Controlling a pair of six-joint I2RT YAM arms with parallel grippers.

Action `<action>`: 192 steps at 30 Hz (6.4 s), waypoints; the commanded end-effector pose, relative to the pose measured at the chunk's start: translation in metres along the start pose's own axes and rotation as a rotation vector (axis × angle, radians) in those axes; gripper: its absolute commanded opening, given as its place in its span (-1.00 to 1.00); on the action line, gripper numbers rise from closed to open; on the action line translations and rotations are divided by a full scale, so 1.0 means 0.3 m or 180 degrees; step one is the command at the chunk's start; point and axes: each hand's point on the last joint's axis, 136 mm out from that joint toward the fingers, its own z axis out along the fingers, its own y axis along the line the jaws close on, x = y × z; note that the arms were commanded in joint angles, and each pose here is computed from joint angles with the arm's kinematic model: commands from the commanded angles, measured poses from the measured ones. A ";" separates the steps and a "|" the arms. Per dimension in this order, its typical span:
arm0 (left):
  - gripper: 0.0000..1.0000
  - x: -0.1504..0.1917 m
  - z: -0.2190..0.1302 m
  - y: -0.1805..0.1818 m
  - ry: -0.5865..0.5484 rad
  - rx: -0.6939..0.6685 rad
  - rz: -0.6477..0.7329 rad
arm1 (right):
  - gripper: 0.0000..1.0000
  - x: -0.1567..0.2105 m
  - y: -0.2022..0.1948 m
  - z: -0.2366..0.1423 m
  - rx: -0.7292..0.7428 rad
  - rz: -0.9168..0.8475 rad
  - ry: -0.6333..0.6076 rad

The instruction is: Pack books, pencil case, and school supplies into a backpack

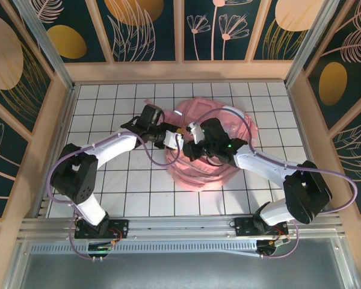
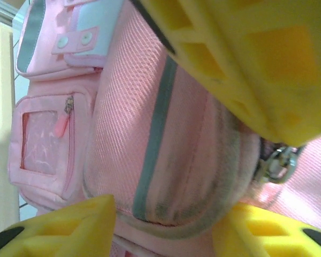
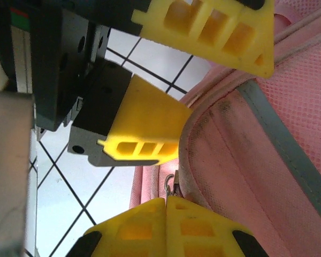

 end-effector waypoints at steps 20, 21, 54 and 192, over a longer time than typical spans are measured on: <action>-1.00 0.107 -0.055 0.067 0.0391 -0.0146 -0.0244 | -1.00 0.145 -0.127 -0.170 0.0933 0.0575 -0.0014; -1.00 0.108 -0.081 0.084 0.0385 -0.0233 -0.0272 | -1.00 0.160 -0.136 -0.179 0.0975 0.0610 -0.0010; -1.00 0.134 -0.181 -0.059 0.0162 -0.0085 -0.0783 | 0.02 0.105 -0.055 -0.012 0.1796 0.1068 -0.0032; -1.00 -0.079 -0.198 -0.083 -0.0416 0.0282 -0.1965 | -1.00 0.131 -0.205 -0.018 0.1266 0.1229 -0.0080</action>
